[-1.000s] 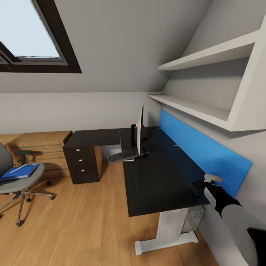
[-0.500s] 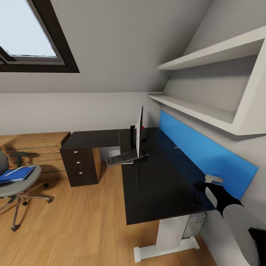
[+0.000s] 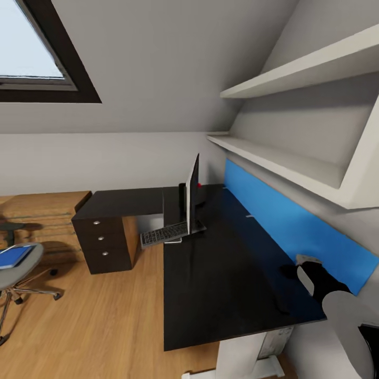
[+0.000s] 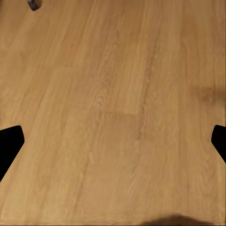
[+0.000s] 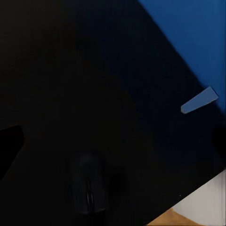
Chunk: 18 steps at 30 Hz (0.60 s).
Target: In the bedroom, organize the workspace by keeping the computer under the desk, ensuring the monitor is on the desk, placing the keyboard on the desk next to the monitor, placing the mouse on the desk next to the keyboard, moving the folder from the swivel chair onto the desk next to the mouse, stacking the notebook on top of the folder with the pen on top of the notebook, and positioning the swivel chair next to the desk.
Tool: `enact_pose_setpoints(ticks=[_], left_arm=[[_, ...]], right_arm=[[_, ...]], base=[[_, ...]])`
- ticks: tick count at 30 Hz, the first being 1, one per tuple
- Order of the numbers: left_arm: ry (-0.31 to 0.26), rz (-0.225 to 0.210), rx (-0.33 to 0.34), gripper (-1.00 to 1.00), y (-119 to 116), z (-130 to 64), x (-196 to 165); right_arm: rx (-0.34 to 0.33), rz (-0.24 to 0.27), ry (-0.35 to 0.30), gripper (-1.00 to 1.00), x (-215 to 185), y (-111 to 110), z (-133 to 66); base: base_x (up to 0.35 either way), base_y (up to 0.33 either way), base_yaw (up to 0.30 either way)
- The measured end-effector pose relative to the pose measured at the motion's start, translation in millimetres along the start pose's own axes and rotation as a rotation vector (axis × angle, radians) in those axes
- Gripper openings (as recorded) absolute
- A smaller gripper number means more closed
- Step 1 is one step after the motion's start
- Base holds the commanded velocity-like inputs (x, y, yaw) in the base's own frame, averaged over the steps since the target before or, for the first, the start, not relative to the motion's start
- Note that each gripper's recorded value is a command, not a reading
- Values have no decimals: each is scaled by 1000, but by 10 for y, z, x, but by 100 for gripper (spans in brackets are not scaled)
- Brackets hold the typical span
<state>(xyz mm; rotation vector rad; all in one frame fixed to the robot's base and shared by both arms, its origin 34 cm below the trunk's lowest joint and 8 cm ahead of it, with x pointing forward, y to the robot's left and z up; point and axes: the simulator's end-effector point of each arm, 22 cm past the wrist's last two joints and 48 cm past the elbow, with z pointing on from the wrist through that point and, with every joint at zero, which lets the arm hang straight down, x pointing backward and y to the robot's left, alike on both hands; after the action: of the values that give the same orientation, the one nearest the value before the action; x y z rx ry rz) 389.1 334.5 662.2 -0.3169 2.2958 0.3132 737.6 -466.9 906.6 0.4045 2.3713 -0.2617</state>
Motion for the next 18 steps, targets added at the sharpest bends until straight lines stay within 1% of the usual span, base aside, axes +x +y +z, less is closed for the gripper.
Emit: enact_pose_setpoints(ticks=[3, 7, 12, 18], left_arm=[[27, 5, -6, 100, 48, 32, 28], [38, 3, -8, 100, 69, 68, 7], [24, -2, -5, 100, 48, 103, -74], [-14, -21, -2, 100, 2, 161, -258]], right_arm=[[0, -2, 10, 100, 23, -1, 2], [-2, -2, 17, 100, 41, 12, 3], [-4, -3, 19, 100, 48, 27, 3], [-7, -1, 18, 100, 44, 39, 2]], base=[[120, -124, 0], [43, -44, 0], [13, -13, 0], [3, -3, 0]])
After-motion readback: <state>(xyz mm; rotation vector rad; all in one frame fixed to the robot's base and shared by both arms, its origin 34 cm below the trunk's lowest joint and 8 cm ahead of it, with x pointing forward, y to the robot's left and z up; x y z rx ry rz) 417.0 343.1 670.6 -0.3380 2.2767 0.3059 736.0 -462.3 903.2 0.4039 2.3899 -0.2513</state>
